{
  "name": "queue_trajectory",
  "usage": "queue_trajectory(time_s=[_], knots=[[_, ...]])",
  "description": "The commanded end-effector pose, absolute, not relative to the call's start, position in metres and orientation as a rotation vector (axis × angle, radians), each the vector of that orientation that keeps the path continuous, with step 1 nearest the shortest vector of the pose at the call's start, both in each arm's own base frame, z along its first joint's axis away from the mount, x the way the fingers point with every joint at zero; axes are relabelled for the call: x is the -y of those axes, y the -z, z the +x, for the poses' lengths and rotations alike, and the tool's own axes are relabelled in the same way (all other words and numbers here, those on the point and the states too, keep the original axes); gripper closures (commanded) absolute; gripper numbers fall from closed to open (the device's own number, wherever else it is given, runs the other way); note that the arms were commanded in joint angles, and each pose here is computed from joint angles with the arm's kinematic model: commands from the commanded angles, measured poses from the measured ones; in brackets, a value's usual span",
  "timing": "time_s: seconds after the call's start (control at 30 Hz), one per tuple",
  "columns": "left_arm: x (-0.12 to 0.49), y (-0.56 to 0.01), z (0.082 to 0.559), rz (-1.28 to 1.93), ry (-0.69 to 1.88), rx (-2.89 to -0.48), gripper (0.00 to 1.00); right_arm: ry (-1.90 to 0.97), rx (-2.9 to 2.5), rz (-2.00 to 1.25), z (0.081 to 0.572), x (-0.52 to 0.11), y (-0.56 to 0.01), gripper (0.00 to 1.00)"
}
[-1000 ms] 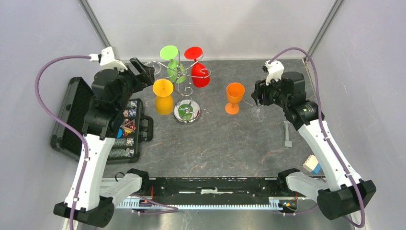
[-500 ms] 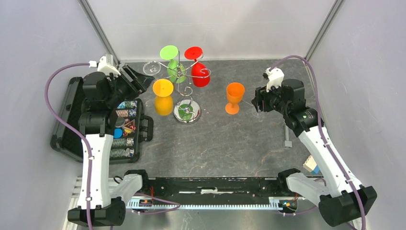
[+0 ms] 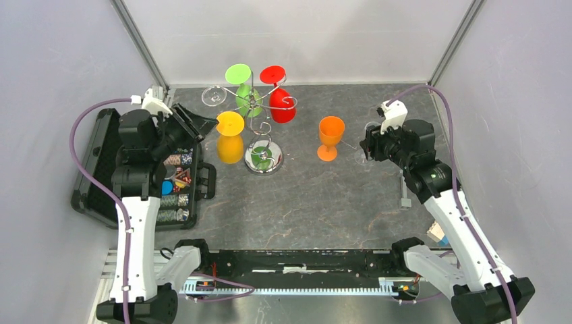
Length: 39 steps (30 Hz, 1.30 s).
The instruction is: Take the wine glass off the wine glass rack
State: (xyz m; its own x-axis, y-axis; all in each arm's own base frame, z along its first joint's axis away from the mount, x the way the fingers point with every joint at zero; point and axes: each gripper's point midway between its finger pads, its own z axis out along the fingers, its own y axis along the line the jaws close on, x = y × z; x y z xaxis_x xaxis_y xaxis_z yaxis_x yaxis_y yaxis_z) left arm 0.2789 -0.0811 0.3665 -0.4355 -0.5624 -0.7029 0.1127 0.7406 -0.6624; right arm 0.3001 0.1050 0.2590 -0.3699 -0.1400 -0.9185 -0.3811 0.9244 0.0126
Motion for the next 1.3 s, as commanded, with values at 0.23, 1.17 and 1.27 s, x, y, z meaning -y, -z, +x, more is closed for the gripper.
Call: queue_trajectory(time_s=[0.23,1.17,1.27], knots=[[0.103,-0.364,0.279,-0.393,1.017,-1.88,0.63,-0.215,-1.906,-0.319,0.304,-0.095,-0.265,0.5],[0.097,-0.37,0.269,-0.419,0.964,-1.891,0.63,-0.209,-1.914,-0.308,0.303,-0.093,-0.255,0.57],[0.096,-0.371,0.268,-0.419,0.952,-1.889,0.59,-0.209,-1.912,-0.308,0.302,-0.093,-0.254,0.57]])
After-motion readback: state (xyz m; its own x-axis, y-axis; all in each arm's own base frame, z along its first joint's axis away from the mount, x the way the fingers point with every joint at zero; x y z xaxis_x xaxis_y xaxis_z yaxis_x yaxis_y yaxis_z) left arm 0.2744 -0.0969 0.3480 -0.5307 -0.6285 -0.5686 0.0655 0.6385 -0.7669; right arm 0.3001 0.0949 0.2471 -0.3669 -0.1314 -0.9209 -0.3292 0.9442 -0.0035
